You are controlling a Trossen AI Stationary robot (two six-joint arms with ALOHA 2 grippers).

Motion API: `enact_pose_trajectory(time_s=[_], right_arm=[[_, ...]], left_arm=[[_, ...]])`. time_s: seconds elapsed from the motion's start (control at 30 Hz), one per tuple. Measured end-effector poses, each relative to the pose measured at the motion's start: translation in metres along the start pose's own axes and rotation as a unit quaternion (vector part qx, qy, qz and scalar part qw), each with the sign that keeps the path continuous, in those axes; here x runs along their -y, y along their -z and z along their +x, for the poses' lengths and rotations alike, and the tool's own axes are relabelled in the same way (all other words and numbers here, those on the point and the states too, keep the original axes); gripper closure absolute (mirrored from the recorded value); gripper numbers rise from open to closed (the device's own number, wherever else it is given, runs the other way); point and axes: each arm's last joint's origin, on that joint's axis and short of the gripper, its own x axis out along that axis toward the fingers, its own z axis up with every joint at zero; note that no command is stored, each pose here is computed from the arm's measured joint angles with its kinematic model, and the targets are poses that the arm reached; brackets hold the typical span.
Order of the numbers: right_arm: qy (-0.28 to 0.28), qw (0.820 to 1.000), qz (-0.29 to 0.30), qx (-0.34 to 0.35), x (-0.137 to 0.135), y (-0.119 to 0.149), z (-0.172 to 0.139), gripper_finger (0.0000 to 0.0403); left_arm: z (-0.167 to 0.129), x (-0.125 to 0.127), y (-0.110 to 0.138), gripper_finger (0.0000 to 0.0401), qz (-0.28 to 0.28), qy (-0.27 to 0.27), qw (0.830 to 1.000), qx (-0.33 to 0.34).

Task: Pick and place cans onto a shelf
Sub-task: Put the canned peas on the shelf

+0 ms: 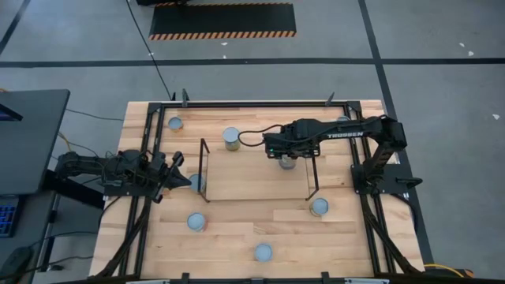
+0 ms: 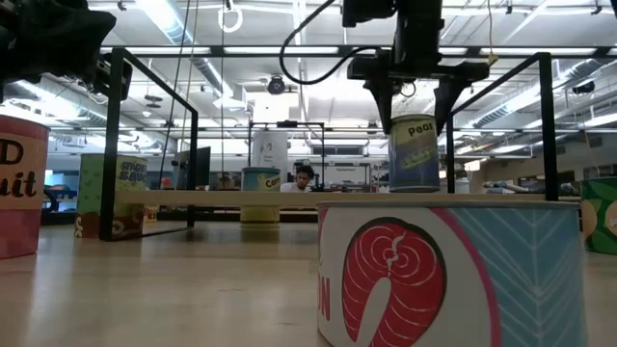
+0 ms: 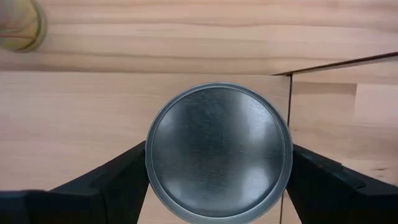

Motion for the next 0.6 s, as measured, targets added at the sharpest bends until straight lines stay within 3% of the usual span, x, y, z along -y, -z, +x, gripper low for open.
enact_pose_trajectory(time_s=[0.2,0.6], right_arm=[[0.028,1.000,-0.010,-0.008,0.000,-0.006,0.009,0.0057],[-0.002,1.000,-0.002,-0.011,0.010,-0.015,-0.010,0.0038]], left_arm=[[0.000,0.000,0.000,0.0390,0.000,0.000,1.000,0.000],[0.000,0.000,0.000,0.0390,0.000,0.000,1.000,0.000]])
